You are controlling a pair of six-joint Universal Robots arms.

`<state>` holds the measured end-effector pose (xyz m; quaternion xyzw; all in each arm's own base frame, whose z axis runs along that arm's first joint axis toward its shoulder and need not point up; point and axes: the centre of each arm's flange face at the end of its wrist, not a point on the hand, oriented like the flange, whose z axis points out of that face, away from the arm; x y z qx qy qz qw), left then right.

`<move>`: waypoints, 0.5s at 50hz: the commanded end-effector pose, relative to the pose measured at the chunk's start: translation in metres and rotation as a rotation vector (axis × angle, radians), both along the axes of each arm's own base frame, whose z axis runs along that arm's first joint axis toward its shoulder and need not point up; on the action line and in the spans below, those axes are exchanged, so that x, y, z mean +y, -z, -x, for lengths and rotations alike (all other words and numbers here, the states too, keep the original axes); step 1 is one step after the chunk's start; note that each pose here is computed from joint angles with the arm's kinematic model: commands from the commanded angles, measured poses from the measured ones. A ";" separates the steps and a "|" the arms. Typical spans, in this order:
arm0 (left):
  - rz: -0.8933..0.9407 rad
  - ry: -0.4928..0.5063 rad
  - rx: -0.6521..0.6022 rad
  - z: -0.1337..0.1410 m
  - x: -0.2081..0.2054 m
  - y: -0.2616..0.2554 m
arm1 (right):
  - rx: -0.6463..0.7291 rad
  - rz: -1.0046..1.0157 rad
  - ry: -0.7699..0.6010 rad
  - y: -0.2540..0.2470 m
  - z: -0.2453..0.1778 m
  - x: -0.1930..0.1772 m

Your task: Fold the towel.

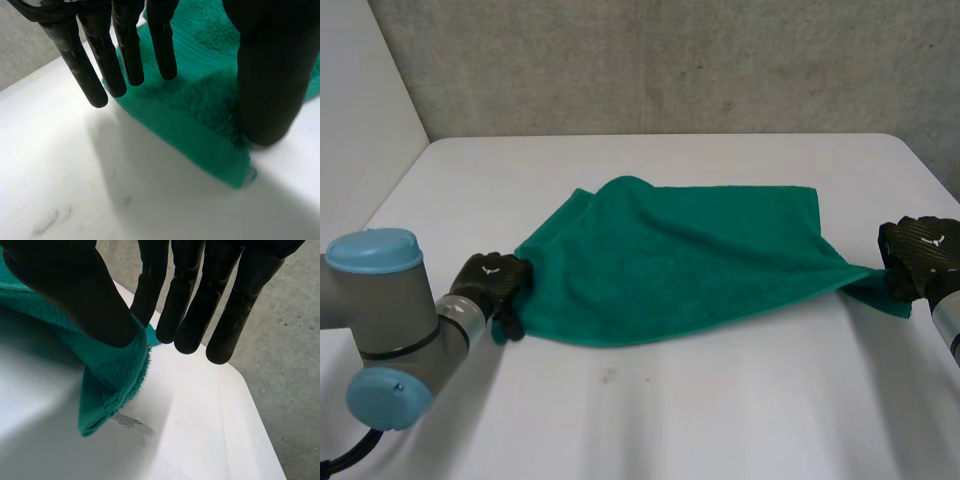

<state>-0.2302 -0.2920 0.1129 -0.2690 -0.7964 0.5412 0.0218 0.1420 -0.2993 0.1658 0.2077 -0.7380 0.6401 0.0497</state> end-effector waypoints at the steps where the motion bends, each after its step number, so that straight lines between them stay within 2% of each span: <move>1: 0.016 -0.001 0.006 0.003 -0.008 -0.001 | 0.001 -0.001 -0.002 0.000 -0.001 0.001; 11: 0.049 -0.004 0.024 0.005 -0.016 -0.009 | 0.003 -0.006 -0.004 0.002 -0.001 0.002; 18: 0.091 -0.054 0.072 -0.007 0.002 -0.044 | 0.023 -0.017 -0.008 -0.003 -0.001 0.005; 23: 0.115 -0.077 0.061 -0.015 0.026 -0.065 | 0.152 -0.098 -0.045 -0.012 -0.002 0.020; 25: 0.111 -0.089 0.044 -0.025 0.049 -0.080 | 0.232 -0.147 -0.076 -0.018 -0.003 0.030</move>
